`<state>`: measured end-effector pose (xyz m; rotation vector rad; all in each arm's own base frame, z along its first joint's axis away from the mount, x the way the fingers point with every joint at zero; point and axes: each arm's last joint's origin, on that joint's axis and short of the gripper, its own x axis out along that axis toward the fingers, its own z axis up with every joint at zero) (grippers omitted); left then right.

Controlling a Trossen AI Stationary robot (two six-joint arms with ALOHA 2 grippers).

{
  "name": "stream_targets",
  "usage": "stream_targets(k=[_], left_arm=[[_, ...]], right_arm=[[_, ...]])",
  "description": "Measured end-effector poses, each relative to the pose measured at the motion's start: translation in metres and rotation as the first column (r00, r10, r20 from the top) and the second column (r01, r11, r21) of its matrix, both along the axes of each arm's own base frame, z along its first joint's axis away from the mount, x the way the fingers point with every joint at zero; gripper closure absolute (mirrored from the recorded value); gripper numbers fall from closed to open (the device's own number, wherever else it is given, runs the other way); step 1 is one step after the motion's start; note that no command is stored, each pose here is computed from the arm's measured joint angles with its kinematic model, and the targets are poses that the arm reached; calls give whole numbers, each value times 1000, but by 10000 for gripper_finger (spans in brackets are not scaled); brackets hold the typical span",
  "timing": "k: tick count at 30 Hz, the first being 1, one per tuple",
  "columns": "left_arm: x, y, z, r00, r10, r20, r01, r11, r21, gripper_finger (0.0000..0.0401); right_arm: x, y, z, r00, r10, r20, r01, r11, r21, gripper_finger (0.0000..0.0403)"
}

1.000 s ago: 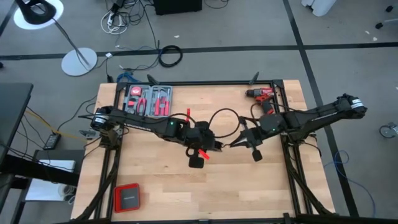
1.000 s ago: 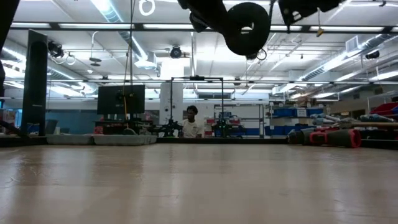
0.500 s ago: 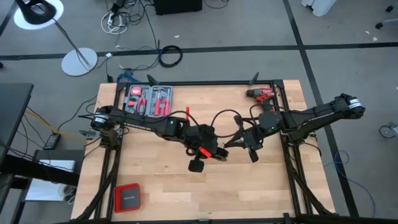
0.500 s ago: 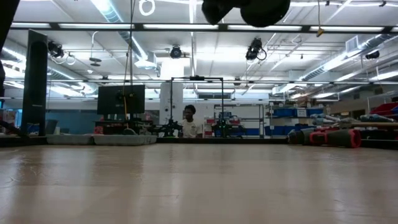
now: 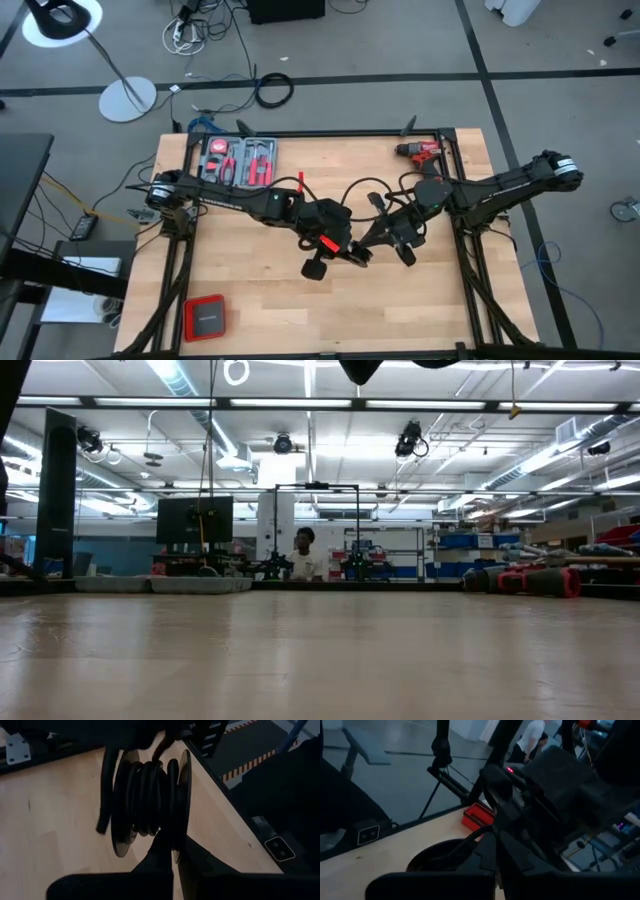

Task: Coil cords
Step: Coil the black wire on the spool

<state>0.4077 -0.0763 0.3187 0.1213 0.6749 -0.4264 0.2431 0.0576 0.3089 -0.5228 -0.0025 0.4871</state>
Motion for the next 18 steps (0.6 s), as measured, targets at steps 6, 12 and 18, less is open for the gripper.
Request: stream_targets(k=[6,12,18], left_arm=[[1,-1,1,1000,-8,20,8,1000,-1,394],[2,-1,1,999,-32,32,32,999,1,394],[3,-3,2,998,-34,48,34,999,5,394]], right_arm=[[10,-1,-8,1000,-8,-14,8,1000,-9,400],[17,1,-12,1000,-9,-30,9,1000,25,392],[17,-6,-14,995,-66,-74,70,996,52,357]])
